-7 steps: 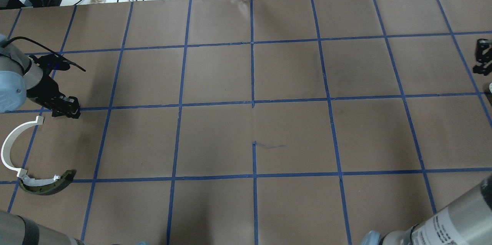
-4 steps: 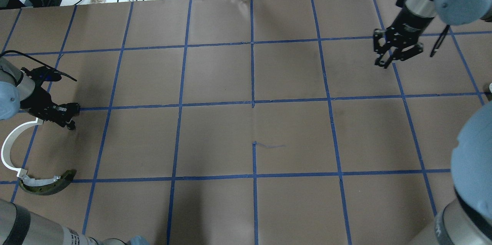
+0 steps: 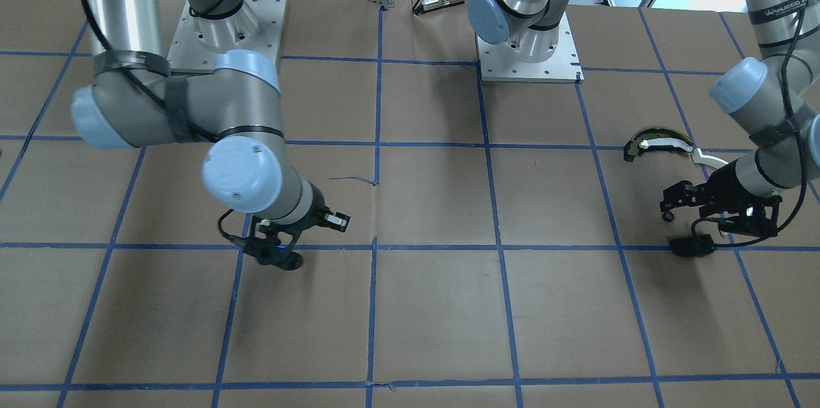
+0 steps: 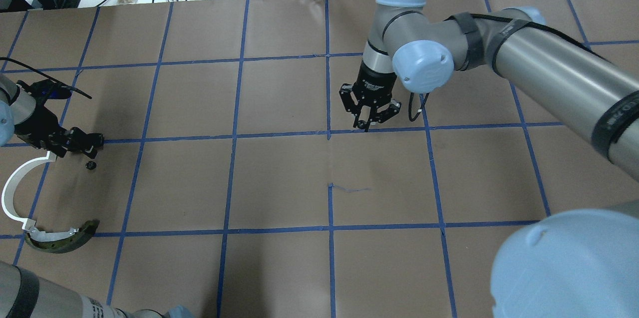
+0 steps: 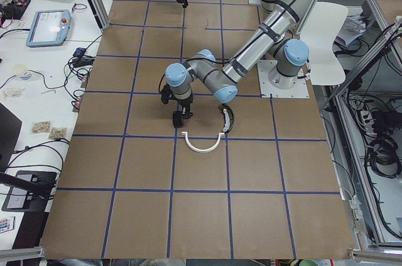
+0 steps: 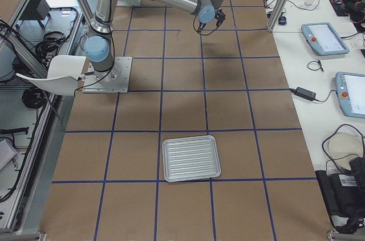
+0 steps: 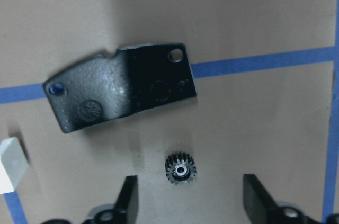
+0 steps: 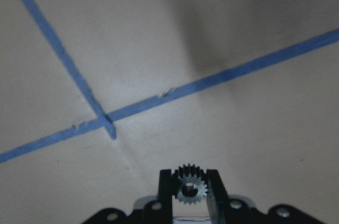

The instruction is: Place bearing gear from tray to pile

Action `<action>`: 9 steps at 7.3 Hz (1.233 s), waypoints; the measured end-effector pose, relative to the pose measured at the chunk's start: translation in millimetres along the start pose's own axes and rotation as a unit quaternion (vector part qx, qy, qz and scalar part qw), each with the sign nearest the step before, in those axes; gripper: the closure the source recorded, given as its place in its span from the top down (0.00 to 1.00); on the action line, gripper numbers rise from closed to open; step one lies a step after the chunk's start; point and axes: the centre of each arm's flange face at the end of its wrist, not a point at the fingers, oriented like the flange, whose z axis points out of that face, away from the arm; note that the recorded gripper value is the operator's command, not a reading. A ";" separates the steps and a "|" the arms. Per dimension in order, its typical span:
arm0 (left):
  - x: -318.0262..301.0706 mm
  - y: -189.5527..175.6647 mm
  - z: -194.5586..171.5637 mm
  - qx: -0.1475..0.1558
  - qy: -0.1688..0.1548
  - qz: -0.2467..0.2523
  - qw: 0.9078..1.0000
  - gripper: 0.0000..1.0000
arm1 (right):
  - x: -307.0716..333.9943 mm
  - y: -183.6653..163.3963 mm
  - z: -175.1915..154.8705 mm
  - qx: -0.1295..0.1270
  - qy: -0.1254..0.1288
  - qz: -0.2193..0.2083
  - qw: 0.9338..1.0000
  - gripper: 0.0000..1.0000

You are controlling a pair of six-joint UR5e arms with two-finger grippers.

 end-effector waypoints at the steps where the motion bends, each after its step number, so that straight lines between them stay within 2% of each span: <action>1: 5.8 -6.7 -22.6 -0.001 0.000 -0.009 1.000 1.00 | -26.9 26.6 19.6 0.009 -0.002 0.000 1.000 0.34; 2: 24.4 -16.9 -41.9 0.003 0.002 -0.016 1.000 1.00 | -43.3 45.1 36.0 0.016 -0.003 0.005 1.000 0.79; 3: 54.2 -29.1 -55.3 0.010 0.004 -0.026 1.000 1.00 | -50.0 54.7 46.3 0.020 -0.004 0.007 1.000 0.98; 5: 136.2 -48.9 -71.4 0.013 0.000 -0.069 0.998 1.00 | -54.0 59.2 45.3 0.029 -0.010 0.007 1.000 1.00; 6: 183.2 -57.1 -72.9 0.012 0.000 -0.089 0.996 1.00 | -50.4 53.3 33.2 0.040 -0.015 0.007 0.999 1.00; 7: 238.3 -64.8 -69.3 0.009 0.002 -0.107 0.994 1.00 | -34.0 32.5 8.6 0.059 -0.020 0.008 0.998 1.00; 8: 300.1 -69.3 -61.6 0.005 0.001 -0.117 0.993 1.00 | 1.7 -3.0 -28.2 0.083 -0.023 0.010 0.996 1.00; 9: 362.9 -70.7 -48.8 0.007 -0.004 -0.109 0.994 1.00 | 46.6 -35.1 -66.8 0.106 -0.020 0.003 0.994 1.00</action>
